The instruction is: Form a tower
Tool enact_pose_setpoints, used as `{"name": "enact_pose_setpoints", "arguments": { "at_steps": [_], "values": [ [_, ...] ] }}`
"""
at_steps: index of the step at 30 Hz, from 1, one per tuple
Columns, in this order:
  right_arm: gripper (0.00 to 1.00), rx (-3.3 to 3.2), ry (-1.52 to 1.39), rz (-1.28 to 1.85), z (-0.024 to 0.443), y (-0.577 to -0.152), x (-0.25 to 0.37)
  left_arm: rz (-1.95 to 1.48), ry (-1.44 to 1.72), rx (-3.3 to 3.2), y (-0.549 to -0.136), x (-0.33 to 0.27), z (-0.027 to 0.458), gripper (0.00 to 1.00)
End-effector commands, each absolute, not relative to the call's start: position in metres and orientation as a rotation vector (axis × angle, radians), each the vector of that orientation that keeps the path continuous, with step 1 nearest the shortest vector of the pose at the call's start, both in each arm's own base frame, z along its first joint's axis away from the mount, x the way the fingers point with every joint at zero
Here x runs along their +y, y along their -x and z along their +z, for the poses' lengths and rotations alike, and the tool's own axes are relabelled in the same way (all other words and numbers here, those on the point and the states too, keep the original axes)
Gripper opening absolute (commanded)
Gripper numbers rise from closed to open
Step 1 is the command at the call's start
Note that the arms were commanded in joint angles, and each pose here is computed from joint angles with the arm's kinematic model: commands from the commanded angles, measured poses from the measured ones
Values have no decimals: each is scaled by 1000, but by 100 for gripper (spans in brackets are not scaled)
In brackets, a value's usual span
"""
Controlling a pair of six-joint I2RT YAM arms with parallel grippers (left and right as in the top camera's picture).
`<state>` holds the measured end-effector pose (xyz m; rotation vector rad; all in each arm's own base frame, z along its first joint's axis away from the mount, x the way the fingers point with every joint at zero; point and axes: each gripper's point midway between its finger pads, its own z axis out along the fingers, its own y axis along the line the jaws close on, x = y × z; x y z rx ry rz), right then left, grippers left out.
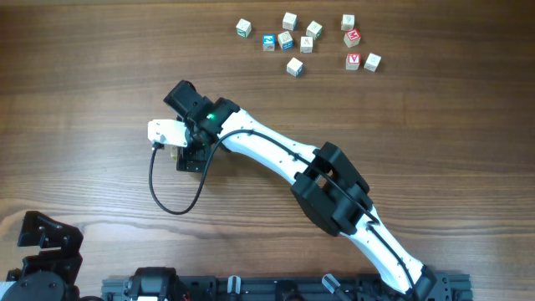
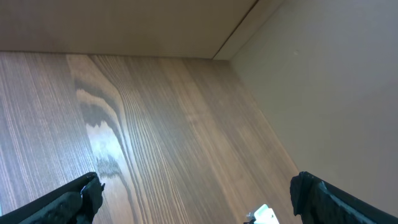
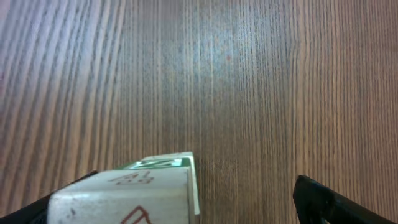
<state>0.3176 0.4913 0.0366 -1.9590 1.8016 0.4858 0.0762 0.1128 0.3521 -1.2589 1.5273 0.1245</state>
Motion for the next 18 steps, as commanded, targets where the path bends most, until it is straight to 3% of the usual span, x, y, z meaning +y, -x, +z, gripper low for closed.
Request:
{"name": "enact_pose_setpoints", "arguments": {
  "at_steps": [1,18],
  "values": [
    [100,1840,1968,537,19,-312,491,142,1262,1517,-74,115,354,100],
    [95,1874,1952,496,15,-323,481,142,1262,1517,-74,115,354,100]
  ]
}}
